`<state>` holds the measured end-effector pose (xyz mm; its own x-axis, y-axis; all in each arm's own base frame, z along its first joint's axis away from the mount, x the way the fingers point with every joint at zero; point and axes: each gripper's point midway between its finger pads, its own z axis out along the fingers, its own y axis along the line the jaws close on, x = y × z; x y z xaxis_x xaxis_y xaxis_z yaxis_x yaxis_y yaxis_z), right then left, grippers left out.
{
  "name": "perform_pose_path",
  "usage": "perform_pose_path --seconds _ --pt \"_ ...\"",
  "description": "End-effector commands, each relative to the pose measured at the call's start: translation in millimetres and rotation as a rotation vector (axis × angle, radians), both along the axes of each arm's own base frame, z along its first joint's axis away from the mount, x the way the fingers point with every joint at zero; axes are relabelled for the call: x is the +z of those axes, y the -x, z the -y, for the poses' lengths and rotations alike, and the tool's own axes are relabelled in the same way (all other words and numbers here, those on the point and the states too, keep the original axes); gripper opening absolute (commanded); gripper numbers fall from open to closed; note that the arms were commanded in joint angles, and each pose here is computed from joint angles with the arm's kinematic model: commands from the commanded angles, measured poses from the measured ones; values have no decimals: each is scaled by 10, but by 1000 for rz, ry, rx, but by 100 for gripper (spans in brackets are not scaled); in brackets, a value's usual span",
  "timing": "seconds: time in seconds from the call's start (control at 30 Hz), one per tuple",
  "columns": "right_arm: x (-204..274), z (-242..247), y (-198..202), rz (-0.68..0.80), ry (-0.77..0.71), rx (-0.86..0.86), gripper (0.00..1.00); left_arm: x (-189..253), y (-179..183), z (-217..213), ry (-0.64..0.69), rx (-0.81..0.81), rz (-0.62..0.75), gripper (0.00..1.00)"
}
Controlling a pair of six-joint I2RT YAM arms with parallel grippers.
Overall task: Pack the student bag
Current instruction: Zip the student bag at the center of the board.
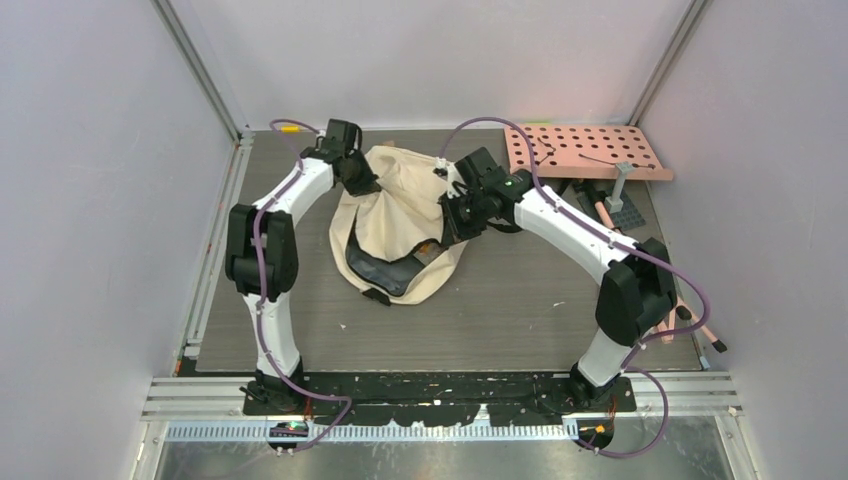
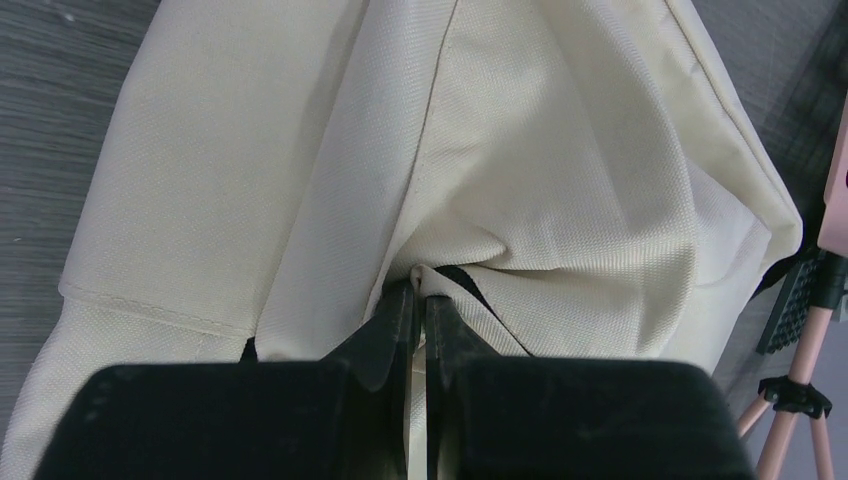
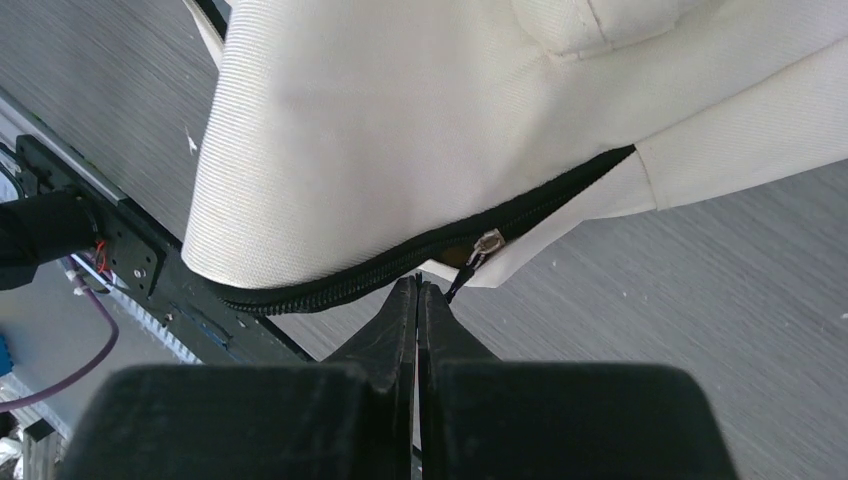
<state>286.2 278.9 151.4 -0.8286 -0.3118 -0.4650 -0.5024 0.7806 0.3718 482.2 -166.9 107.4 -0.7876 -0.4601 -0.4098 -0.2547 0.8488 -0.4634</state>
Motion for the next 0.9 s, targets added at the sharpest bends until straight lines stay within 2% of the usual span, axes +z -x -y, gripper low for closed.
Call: perform_pose_path --seconds 0.0,0.2,0.37,0.43,0.53,0.6,0.7,0.87 --pt "284 -266 -8 46 -58 60 1 102 -331 -683 -146 258 128 0" --pt "261 -406 66 77 -38 67 1 180 -370 -775 -161 318 174 0" --pt "264 -359 -82 124 -14 -32 1 355 -360 -653 -140 147 283 0" --pt "289 -334 -125 145 -3 -51 1 439 -274 -622 -157 60 299 12" --pt "308 -288 -178 168 17 -73 1 700 -140 -562 -175 -60 348 47" --pt "292 -222 -224 177 42 -94 1 840 -36 -553 -183 -103 364 62" --pt "259 -119 -297 167 60 -124 1 952 157 -520 -183 -172 369 72" --pt "190 -41 -358 144 70 -138 1 926 621 -427 -142 -250 312 76"
